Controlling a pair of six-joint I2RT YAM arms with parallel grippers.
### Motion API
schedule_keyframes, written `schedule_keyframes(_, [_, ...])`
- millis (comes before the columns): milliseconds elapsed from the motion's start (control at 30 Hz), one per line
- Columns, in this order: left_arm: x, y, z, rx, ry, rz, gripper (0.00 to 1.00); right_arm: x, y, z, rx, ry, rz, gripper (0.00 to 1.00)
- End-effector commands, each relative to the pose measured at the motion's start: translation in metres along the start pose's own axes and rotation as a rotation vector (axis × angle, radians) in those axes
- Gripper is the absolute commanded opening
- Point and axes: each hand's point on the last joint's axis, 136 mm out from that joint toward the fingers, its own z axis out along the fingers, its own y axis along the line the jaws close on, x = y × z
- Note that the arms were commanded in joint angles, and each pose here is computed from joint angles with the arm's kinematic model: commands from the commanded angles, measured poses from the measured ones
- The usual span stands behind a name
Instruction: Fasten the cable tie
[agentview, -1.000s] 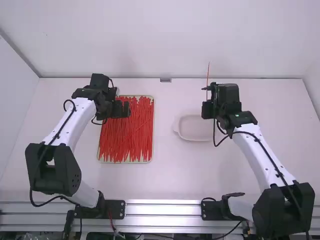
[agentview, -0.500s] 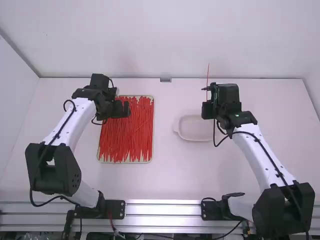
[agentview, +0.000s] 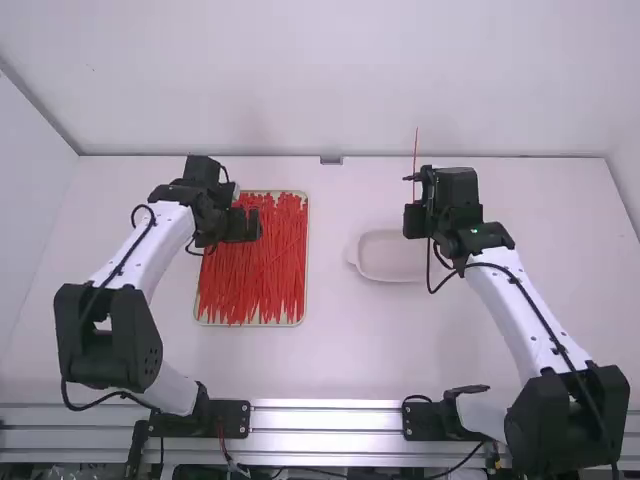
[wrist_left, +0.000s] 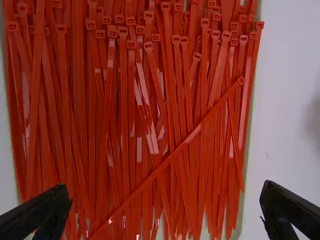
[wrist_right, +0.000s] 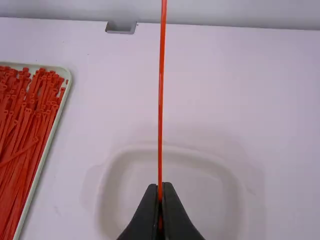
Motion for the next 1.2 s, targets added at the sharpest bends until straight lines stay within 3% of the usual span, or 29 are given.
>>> schedule_keyframes(0, [0.000,-0.002,-0.006,0.000,-0.014,0.006,0.99,0.000,-0.001,-0.003,0.005,-0.005,0.001,0.00])
schedule_keyframes(600, [0.000,-0.002,-0.006,0.000,-0.014,0.006,0.99,0.015,-0.002,0.014,0.000,-0.031,-0.009,0.00])
schedule_keyframes(1167, [0.000,-0.002,-0.006,0.000,-0.012,0.002,0.99,0.030,-0.006,0.036,-0.003,-0.142,-0.019,0.00])
